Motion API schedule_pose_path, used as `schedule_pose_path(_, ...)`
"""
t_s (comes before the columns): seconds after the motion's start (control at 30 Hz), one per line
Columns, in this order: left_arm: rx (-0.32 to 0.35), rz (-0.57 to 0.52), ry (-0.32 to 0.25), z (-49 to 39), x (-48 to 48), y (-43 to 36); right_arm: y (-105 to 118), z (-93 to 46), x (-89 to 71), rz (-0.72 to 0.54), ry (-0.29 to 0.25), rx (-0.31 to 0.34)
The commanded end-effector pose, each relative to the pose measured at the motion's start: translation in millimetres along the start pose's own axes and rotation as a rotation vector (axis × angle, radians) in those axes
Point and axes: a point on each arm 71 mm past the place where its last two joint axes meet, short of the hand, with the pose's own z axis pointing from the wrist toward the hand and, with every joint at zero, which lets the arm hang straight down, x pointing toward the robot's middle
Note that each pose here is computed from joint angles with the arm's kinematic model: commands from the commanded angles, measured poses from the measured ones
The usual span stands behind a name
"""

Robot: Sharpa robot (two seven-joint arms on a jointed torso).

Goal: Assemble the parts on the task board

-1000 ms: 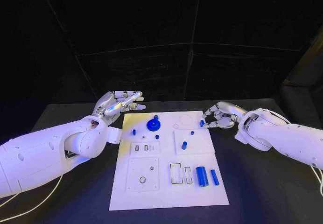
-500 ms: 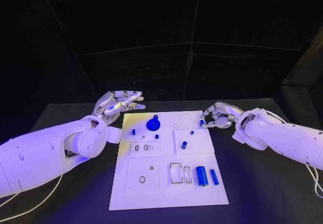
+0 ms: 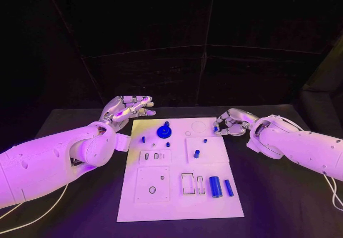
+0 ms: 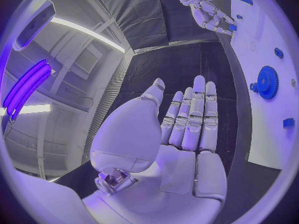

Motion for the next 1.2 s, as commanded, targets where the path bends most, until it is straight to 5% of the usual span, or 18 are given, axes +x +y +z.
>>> schedule_pose_path(0.03, 0.006, -0.003, 0.013, 0.4, 1.4, -1.3, 0.0, 0.4, 0.7, -0.001, 0.016, 0.004)
schedule_pose_path(0.87, 0.005, -0.002, 0.011, 0.6, 1.1, -1.1, 1.2, 3.4, 4.6, 0.002, 0.022, 0.013)
schedule_pose_path(1.2, 0.005, -0.002, 0.011, 0.5, 1.0, -1.1, 1.1, 3.1, -0.3, -0.010, -0.052, 0.020)
